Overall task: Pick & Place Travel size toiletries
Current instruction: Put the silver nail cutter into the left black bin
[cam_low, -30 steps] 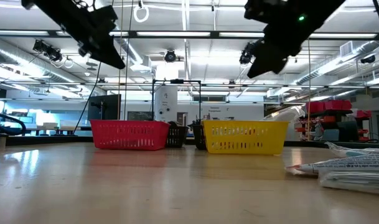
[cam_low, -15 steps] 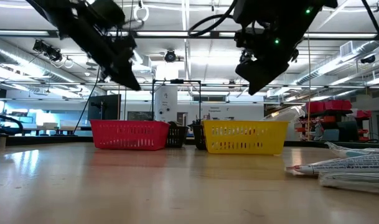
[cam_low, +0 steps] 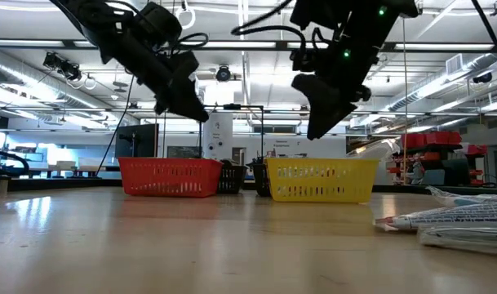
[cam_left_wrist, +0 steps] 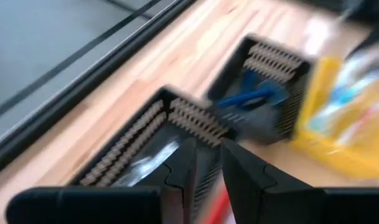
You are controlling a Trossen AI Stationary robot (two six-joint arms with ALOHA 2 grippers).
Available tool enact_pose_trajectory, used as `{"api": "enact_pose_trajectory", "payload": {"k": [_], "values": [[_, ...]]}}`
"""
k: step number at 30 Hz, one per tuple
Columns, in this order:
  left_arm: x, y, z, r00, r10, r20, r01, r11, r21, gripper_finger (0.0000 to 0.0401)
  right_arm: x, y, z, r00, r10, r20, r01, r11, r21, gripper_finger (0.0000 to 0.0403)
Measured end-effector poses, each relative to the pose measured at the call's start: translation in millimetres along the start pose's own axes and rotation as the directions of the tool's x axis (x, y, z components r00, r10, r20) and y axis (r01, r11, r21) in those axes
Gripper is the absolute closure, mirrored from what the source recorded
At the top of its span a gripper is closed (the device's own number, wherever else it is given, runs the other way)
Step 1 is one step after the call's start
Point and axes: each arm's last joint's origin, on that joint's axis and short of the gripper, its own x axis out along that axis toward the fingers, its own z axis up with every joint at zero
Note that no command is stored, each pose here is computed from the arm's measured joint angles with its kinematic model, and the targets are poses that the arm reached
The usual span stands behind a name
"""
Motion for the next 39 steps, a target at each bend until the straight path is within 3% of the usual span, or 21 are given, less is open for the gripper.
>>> {"api": "enact_pose_trajectory", "payload": {"k": [3,7,11,16,21,26,31,39], "values": [[-1.0,-11.0,2.7,0.997,-0.068,0.032,0.069,0.996,-0.048,0.0321,-3.7,10.6,-1.2,0.984,0.171,-0.054,-0.172,0.985,-0.015,0.0293],[-3.5,-31.3,-0.8,0.989,-0.146,0.017,0.147,0.988,-0.051,0.0321,-14.0,24.1,-13.3,0.928,0.328,-0.175,-0.321,0.945,0.064,0.0293],[-7.9,-53.5,-5.4,0.977,-0.211,0.005,0.211,0.977,-0.008,0.0321,-28.9,33.2,-36.5,0.864,0.366,-0.347,-0.336,0.931,0.145,0.0293],[-12.6,-70.5,-9.7,0.977,-0.212,0.007,0.212,0.977,0.012,0.0321,-50.8,44.2,-65.3,0.771,0.372,-0.517,-0.337,0.927,0.164,0.0291],[-13.7,-74.0,-10.6,0.981,-0.196,0.013,0.195,0.981,0.017,0.0321,-68.4,50.8,-86.8,0.702,0.352,-0.619,-0.248,0.936,0.251,0.0282],[-13.7,-74.0,-10.5,0.981,-0.194,0.014,0.193,0.981,0.023,0.0321,-88.4,53.1,-112.0,0.621,0.286,-0.73,-0.084,0.95,0.301,0.0271],[-13.7,-73.7,-7.7,0.981,-0.188,0.044,0.185,0.981,0.057,0.0321,-99.1,56.7,-124.9,0.624,0.261,-0.737,-0.007,0.944,0.329,0.025],[-14.8,-74.3,2.6,0.974,-0.159,0.158,0.136,0.98,0.149,0.0321,-112.5,62.4,-140.4,0.628,0.258,-0.734,0.125,0.898,0.422,0.0216]]}}
